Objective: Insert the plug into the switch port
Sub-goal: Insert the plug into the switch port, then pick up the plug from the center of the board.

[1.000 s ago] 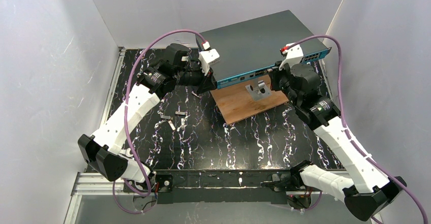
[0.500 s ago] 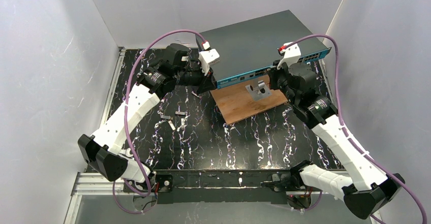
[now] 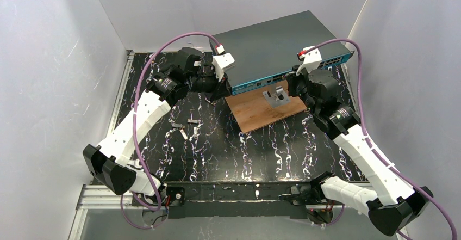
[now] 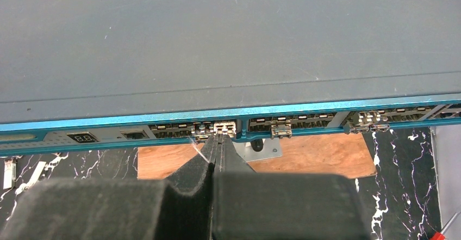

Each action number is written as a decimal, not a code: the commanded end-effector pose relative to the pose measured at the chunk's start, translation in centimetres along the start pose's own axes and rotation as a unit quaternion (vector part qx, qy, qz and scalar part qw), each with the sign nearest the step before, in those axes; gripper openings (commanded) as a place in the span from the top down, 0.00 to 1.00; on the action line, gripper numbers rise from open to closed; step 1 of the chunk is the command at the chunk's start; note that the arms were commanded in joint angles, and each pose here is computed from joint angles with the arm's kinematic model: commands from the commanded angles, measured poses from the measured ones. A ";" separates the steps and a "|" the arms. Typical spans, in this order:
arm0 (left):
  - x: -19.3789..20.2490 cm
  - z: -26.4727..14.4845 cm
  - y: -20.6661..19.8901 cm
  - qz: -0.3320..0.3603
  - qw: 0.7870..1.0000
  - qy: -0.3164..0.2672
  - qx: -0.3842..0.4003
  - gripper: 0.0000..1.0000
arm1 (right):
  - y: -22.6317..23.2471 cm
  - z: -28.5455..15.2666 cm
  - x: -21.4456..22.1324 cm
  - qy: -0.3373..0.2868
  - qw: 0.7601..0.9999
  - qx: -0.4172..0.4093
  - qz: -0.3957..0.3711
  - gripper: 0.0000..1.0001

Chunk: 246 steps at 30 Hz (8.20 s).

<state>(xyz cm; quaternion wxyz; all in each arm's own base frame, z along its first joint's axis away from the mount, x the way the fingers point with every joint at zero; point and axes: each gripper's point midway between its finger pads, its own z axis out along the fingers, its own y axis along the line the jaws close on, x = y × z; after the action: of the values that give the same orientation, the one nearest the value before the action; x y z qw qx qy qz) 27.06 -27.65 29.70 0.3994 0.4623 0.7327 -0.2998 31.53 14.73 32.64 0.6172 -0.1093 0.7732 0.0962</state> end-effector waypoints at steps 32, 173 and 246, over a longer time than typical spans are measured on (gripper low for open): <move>13.1 -13.3 4.6 -0.269 0.849 0.035 -0.453 0.02 | -6.1 -10.2 -1.3 -0.088 0.992 0.090 -0.001 0.01; 1.4 -8.9 -14.4 0.002 0.987 0.085 0.136 1.00 | 24.2 -14.1 1.0 0.039 0.788 -0.603 -0.116 0.72; -2.2 -1.4 -0.1 -0.023 0.999 -0.043 -0.005 0.81 | 3.1 -6.5 0.0 -0.109 0.994 0.006 0.007 0.99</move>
<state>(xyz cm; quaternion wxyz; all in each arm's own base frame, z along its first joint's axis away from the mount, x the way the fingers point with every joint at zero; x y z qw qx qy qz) 27.79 -27.56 30.46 0.4138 0.4061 0.7515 -0.3147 24.63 16.38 30.30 0.6705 -0.1173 0.7272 0.0884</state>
